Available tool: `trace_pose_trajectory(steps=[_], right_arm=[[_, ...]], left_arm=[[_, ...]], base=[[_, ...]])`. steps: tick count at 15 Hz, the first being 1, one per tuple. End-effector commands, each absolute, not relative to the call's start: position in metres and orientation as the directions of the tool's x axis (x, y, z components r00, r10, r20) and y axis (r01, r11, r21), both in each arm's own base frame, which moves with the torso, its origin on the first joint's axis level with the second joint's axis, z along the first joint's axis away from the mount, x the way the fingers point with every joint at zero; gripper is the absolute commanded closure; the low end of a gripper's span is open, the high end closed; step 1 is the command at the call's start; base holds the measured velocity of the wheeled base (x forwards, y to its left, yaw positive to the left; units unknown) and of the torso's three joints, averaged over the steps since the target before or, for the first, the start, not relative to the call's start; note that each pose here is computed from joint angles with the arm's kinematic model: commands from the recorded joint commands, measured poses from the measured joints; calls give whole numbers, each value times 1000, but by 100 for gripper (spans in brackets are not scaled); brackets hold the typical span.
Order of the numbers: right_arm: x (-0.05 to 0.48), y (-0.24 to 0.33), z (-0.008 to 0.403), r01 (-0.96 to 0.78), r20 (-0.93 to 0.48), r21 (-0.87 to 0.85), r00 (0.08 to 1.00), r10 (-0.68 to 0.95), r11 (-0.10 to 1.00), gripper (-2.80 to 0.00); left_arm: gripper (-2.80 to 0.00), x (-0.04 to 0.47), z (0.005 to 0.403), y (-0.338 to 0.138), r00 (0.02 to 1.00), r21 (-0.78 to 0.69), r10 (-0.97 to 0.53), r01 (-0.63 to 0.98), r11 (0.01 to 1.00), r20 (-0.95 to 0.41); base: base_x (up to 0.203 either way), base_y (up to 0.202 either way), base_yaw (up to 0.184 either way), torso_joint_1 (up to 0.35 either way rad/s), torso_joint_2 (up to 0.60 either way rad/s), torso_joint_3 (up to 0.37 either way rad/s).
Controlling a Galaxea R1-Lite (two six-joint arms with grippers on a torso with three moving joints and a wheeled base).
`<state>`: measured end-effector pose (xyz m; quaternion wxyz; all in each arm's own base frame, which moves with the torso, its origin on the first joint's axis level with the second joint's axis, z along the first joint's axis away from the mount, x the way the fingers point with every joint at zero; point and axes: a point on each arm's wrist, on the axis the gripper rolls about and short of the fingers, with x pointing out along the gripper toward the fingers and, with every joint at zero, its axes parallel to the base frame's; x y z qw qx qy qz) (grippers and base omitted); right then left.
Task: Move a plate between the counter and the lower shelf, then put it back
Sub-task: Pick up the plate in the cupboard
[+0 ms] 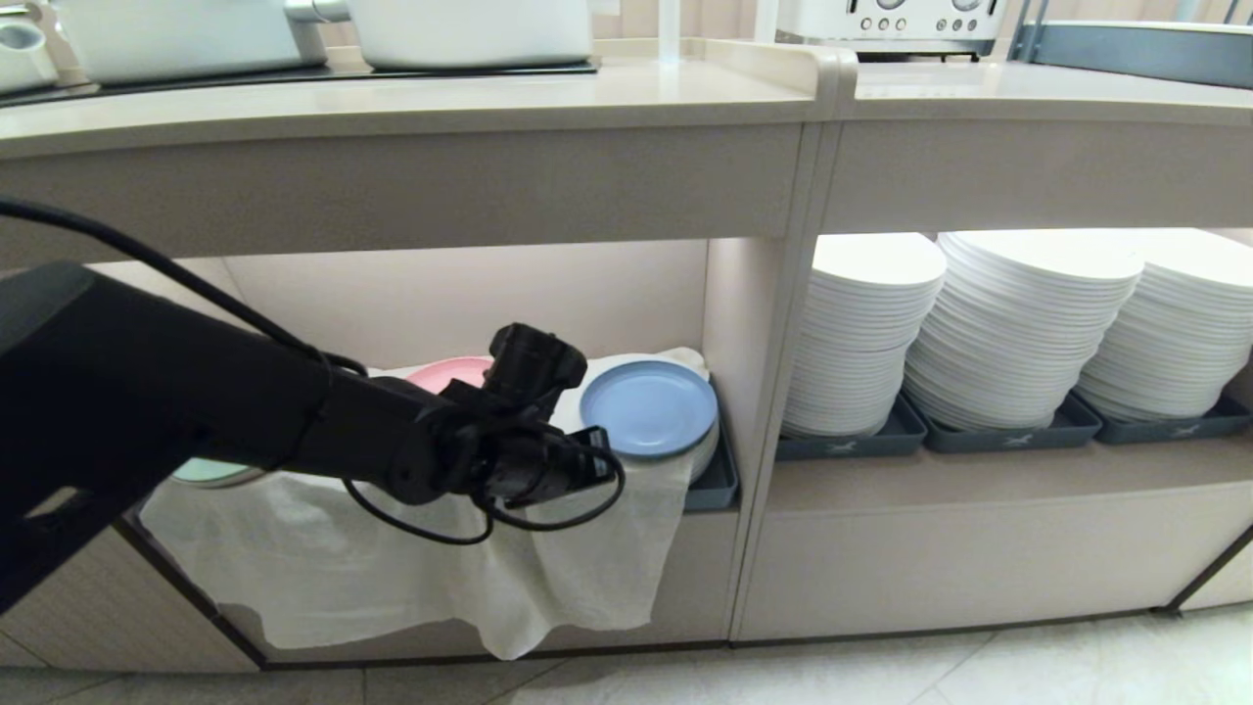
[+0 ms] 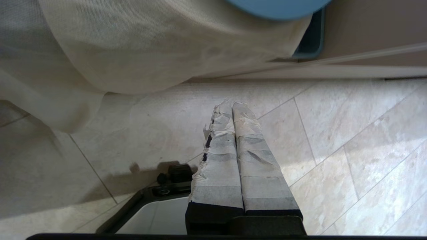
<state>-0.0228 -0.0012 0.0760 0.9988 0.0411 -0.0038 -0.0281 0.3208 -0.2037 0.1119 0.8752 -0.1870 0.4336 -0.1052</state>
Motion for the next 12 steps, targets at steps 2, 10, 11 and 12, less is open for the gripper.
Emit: trace_pose_trajectory(steps=[2, 10, 11, 12], right_arm=[[-23, -1, 76, 55, 6, 83, 998, -56, 995, 0], [-23, -1, 76, 56, 6, 83, 998, -57, 995, 0], [-23, -1, 76, 56, 6, 83, 998, -57, 995, 0], [-23, -1, 76, 56, 6, 83, 998, -57, 995, 0]], left_arm=[[0, 342, 94, -217, 604, -387, -285, -43, 921, -745], [-280, 364, 76, -229, 659, -350, -177, -140, 926, -731], [-280, 366, 75, -229, 660, -351, -176, -142, 925, -730], [-280, 368, 74, -229, 661, -351, -174, -144, 925, -729]], base=[[0, 0, 0, 0, 0, 0], [0, 0, 0, 0, 0, 0], [0, 0, 0, 0, 0, 0], [0, 0, 0, 0, 0, 0]])
